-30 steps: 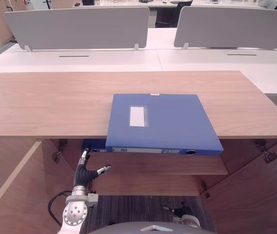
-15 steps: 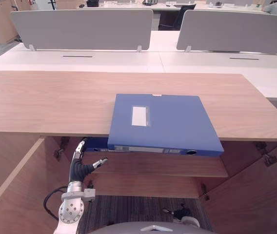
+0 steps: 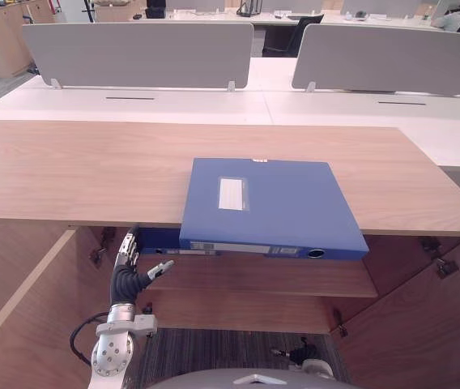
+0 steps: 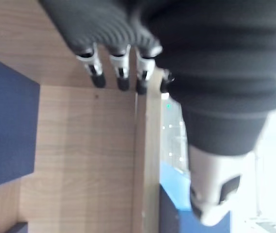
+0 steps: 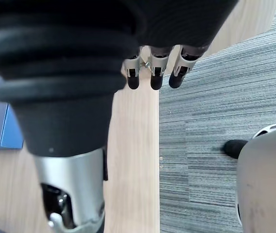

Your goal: Walk over to the cabinet, pick up the folder, carry it to the office cabinet, place the folder inside the office cabinet, then close the office cabinet door

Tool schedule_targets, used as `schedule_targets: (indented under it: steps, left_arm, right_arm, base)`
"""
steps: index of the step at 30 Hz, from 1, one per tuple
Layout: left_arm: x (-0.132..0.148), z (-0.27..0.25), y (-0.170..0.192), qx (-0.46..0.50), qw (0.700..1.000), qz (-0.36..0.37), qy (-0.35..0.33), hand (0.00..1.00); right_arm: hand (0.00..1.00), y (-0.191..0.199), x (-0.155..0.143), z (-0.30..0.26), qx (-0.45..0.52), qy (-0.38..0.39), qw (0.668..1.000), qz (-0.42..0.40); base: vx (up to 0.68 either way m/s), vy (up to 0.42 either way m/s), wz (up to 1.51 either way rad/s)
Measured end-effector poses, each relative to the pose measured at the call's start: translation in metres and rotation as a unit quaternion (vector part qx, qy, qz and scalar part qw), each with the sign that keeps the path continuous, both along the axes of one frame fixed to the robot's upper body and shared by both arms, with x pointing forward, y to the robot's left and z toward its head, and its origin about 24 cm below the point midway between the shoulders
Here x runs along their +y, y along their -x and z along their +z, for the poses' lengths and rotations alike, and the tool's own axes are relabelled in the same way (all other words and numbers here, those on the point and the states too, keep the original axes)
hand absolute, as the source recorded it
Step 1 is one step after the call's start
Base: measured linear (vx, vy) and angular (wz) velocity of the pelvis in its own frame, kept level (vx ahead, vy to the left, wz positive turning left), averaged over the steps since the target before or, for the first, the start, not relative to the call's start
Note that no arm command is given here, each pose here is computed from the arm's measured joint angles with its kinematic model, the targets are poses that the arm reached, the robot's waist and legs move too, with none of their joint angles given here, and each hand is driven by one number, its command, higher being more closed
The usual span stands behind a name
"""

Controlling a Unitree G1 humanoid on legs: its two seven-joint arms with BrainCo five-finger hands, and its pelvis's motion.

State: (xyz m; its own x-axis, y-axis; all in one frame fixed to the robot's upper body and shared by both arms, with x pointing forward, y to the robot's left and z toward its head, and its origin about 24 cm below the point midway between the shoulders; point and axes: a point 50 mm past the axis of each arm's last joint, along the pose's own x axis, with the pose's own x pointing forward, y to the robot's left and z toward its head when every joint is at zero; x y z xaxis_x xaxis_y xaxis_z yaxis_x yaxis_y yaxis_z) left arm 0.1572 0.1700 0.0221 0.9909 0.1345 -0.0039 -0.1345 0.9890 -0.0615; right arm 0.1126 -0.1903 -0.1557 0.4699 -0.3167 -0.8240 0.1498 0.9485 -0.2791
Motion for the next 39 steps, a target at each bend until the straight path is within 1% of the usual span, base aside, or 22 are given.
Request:
schedule_targets:
  steps: [4, 5, 8, 14, 16, 21, 25, 31, 33, 35, 36, 38, 39]
  left_arm:
    - [0.000, 0.002, 0.001, -0.005, 1.000, 0.007, 0.014, 0.00]
    - [0.001, 0.002, 0.002, -0.007, 0.999, 0.010, 0.029, 0.00]
    - [0.005, 0.000, 0.005, -0.004, 0.999, 0.023, 0.041, 0.00]
    - [0.012, 0.001, 0.006, -0.006, 0.998, 0.049, 0.046, 0.00]
    - [0.016, 0.007, 0.006, -0.016, 0.998, 0.056, 0.027, 0.00]
    - [0.025, 0.048, 0.000, -0.101, 0.991, 0.075, -0.036, 0.00]
    - [0.027, 0.061, -0.009, -0.139, 0.987, 0.072, -0.047, 0.00]
    - [0.030, 0.075, -0.026, -0.176, 0.980, 0.047, -0.078, 0.00]
    - [0.035, 0.076, -0.034, -0.176, 0.978, 0.041, -0.103, 0.00]
    - [0.046, 0.069, -0.049, -0.158, 0.975, 0.046, -0.152, 0.00]
    - [0.049, 0.067, -0.052, -0.150, 0.974, 0.048, -0.165, 0.00]
    - [0.057, 0.058, -0.058, -0.121, 0.964, 0.054, -0.229, 0.00]
    - [0.058, 0.056, -0.059, -0.114, 0.962, 0.053, -0.242, 0.00]
  right_arm:
    - [0.00, 0.001, -0.001, 0.000, 0.002, -0.007, 1.000, 0.000]
    - [0.00, 0.002, -0.001, 0.000, 0.001, -0.009, 1.000, 0.000]
    - [0.00, 0.005, -0.002, 0.001, -0.004, -0.012, 1.000, -0.005]
    - [0.00, 0.012, -0.004, -0.001, 0.003, -0.012, 1.000, -0.011]
    - [0.00, 0.012, -0.004, -0.001, 0.003, -0.012, 1.000, -0.011]
    - [0.00, 0.013, -0.005, -0.001, 0.007, -0.011, 1.000, -0.012]
    - [0.00, 0.012, -0.009, -0.001, 0.007, -0.009, 1.000, -0.008]
    - [0.00, 0.028, -0.017, -0.006, 0.040, -0.009, 0.999, -0.010]
    - [0.00, 0.029, -0.018, -0.006, 0.041, -0.009, 0.999, -0.011]
    - [0.00, 0.029, -0.019, -0.005, 0.041, -0.008, 0.999, -0.010]
    - [0.00, 0.029, -0.019, -0.005, 0.040, -0.008, 0.999, -0.010]
    - [0.00, 0.029, -0.018, -0.005, 0.041, -0.008, 0.999, -0.010]
    - [0.00, 0.029, -0.018, -0.005, 0.041, -0.008, 0.999, -0.010]
  base:
    - [-0.05, 0.001, -0.01]
    - [-0.03, 0.006, 0.01]
    - [-0.01, 0.004, 0.01]
    - [-0.01, 0.006, 0.11]
    - [0.00, 0.000, 0.00]
    - [0.00, 0.000, 0.00]
    - [-0.03, 0.012, -0.07]
    - [0.01, 0.018, -0.05]
    - [0.00, 0.000, 0.00]
    - [0.00, 0.000, 0.00]
    - [0.00, 0.000, 0.00]
    - [0.00, 0.000, 0.00]
    - [0.00, 0.000, 0.00]
